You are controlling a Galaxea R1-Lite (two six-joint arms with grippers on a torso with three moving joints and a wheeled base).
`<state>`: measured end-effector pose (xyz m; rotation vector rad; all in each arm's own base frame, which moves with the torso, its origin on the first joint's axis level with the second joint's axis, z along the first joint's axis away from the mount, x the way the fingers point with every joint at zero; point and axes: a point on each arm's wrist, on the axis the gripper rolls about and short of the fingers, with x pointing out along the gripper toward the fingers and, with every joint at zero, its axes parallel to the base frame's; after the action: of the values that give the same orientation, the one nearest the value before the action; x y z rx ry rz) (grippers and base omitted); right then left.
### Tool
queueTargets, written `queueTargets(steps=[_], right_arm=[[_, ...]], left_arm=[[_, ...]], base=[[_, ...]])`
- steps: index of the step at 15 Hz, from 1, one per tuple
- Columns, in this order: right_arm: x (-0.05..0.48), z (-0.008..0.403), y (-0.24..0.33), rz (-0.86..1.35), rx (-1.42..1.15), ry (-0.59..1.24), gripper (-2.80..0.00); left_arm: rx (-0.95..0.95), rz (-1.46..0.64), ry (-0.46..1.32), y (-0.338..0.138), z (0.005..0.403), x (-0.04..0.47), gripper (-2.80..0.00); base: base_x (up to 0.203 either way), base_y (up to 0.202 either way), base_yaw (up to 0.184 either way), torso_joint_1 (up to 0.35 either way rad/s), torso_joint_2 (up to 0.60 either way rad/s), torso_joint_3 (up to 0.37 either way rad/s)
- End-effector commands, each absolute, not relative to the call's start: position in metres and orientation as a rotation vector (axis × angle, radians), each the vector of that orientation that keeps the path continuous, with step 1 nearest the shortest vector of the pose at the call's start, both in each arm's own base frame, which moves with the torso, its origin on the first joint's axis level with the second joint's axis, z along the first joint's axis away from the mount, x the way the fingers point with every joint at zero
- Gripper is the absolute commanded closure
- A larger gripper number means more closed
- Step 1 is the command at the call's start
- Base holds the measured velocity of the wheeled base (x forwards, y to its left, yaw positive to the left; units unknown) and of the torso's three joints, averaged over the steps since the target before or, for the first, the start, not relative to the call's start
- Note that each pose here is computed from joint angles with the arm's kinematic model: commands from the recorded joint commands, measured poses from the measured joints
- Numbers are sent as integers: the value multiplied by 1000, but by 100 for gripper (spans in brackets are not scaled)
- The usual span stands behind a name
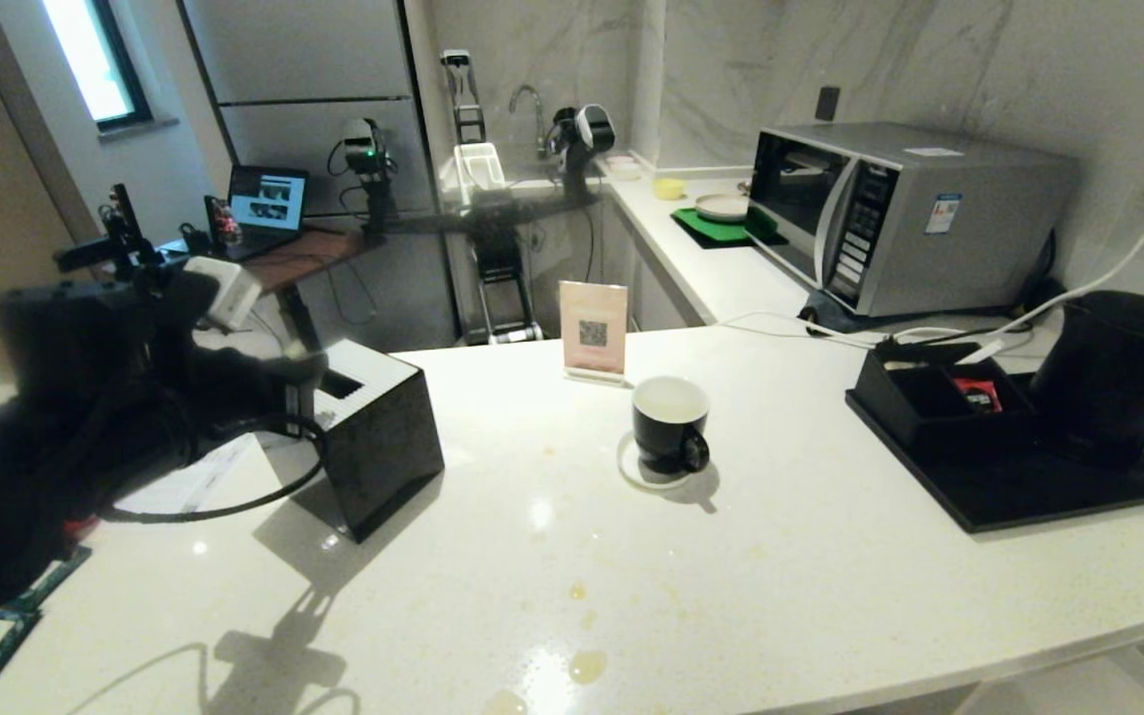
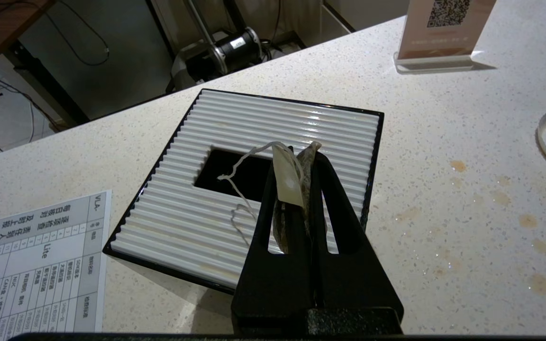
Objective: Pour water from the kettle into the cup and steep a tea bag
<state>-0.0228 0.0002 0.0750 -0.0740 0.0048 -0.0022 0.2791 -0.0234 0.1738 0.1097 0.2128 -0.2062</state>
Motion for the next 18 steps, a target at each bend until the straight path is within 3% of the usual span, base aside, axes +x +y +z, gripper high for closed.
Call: queueTargets(steps=[1,18], right_arm=[[-23,75,0,-1,-75,6,0],[-23,75,0,-1,-75,6,0]], left_arm=[[110,-212,226,-24,169,281,0],[110,-224,245,-27,161,287,0]], base=[[0,0,0,0,0,0],[0,0,0,0,0,0]])
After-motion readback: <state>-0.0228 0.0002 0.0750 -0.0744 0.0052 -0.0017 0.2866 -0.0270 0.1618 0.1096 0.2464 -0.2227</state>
